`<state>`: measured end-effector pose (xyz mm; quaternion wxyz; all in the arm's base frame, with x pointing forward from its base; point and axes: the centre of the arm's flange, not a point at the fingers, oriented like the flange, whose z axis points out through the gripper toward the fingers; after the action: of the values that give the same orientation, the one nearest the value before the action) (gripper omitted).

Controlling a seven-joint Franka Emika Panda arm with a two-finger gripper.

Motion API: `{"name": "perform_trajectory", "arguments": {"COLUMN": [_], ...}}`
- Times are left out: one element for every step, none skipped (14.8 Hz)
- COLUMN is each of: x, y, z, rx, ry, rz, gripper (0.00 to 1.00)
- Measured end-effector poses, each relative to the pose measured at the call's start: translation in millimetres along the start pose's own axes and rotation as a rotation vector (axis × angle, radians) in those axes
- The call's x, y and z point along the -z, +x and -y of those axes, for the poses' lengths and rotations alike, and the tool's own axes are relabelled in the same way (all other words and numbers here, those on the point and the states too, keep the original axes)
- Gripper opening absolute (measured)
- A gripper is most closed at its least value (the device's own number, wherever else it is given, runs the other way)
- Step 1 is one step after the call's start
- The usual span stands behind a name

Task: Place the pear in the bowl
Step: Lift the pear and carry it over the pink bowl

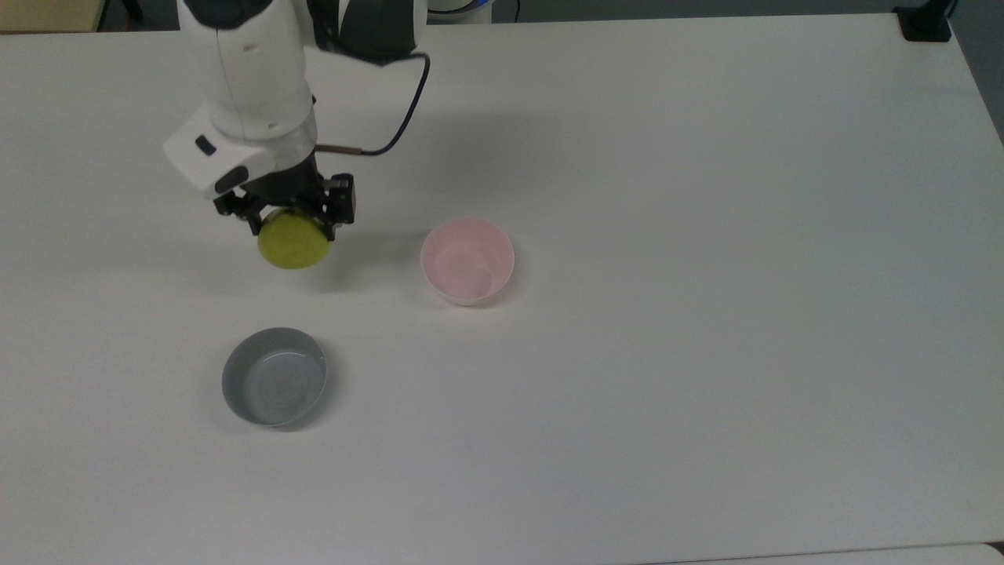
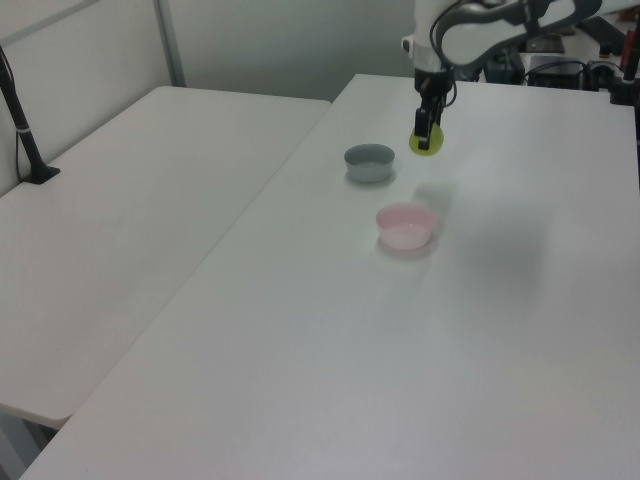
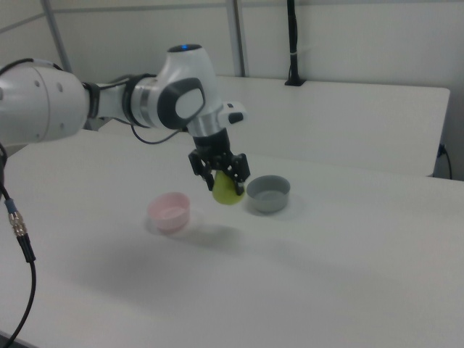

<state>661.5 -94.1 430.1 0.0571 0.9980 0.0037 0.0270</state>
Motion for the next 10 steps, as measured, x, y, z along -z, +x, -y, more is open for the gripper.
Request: {"name": "perform_trajectory", "arguments": {"x": [12,23,37,45,50,52,52,50,45,36], "y": [-2,-4,-6,-7,-9,-11,-13,-15,-18,-23], "z": [12,30,64,85,105,123,137,148,157,169], "rx": [-0.004,-0.005,-0.003,-0.007,-0.010,-0.011,-0.008,-0.003,0.006,0.022], "ry": [0.006,0.015,0.029,0.038,0.047,0.054,0.060,0.064,0.065,0.064], "rz": [0.003,0.007,0.008,0.006,0.007,0.012,0.017,0.025,0.037,0.057], "gripper": [0.83,0.83,0.83,0.83,0.83,0.83,0.83,0.83,0.83,0.83]}}
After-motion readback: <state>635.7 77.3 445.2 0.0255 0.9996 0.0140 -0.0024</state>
